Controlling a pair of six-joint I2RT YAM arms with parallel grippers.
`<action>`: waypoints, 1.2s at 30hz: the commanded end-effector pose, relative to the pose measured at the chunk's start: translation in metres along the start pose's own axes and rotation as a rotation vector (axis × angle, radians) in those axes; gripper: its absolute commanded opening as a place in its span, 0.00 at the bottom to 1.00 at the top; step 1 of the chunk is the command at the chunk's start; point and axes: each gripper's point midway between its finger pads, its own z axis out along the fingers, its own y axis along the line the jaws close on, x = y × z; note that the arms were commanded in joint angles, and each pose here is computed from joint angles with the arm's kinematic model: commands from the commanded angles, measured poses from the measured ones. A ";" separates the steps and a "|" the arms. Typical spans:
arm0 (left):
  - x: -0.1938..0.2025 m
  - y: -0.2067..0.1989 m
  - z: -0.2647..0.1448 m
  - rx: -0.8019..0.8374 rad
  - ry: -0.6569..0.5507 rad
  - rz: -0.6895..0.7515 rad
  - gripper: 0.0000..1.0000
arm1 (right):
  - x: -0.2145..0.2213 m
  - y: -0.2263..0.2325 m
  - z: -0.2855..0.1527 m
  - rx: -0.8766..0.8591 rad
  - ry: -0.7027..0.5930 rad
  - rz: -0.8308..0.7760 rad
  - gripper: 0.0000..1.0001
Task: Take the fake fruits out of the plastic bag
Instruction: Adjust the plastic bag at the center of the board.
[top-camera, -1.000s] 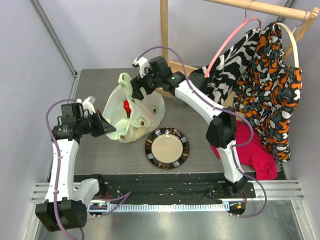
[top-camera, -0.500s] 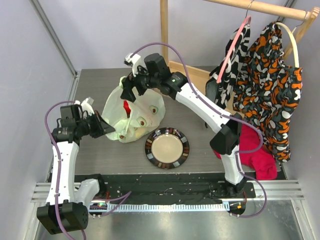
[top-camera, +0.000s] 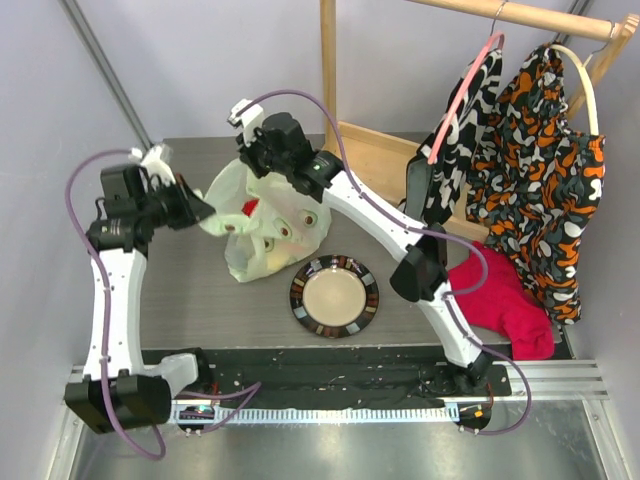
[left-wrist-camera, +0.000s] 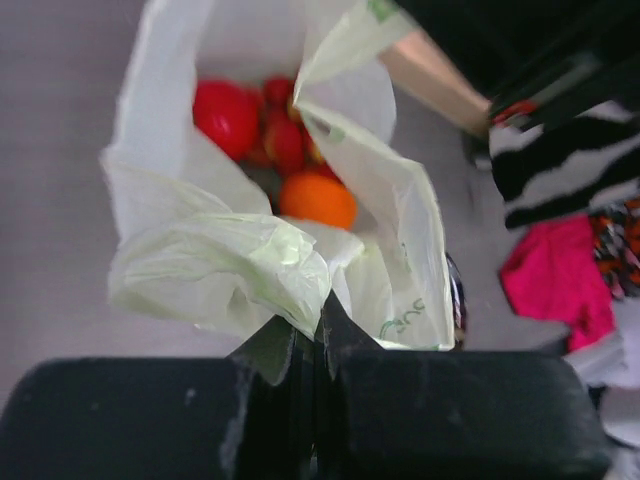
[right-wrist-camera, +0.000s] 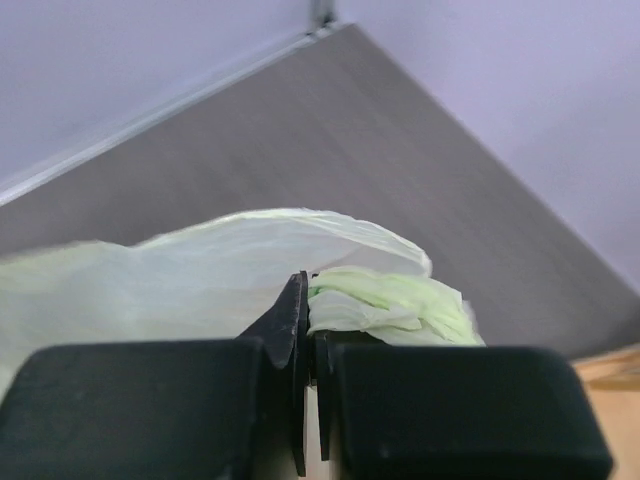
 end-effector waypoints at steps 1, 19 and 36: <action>-0.098 0.013 0.007 -0.102 -0.254 0.232 0.00 | -0.066 -0.070 0.002 0.222 -0.233 -0.086 0.01; -0.307 -0.110 -0.073 0.062 -0.756 0.581 0.00 | -0.246 -0.162 -0.134 0.480 -0.895 -0.524 0.01; 0.044 0.007 -0.023 -0.003 -0.043 0.203 0.00 | 0.132 -0.027 -0.180 -0.058 0.073 -0.239 0.01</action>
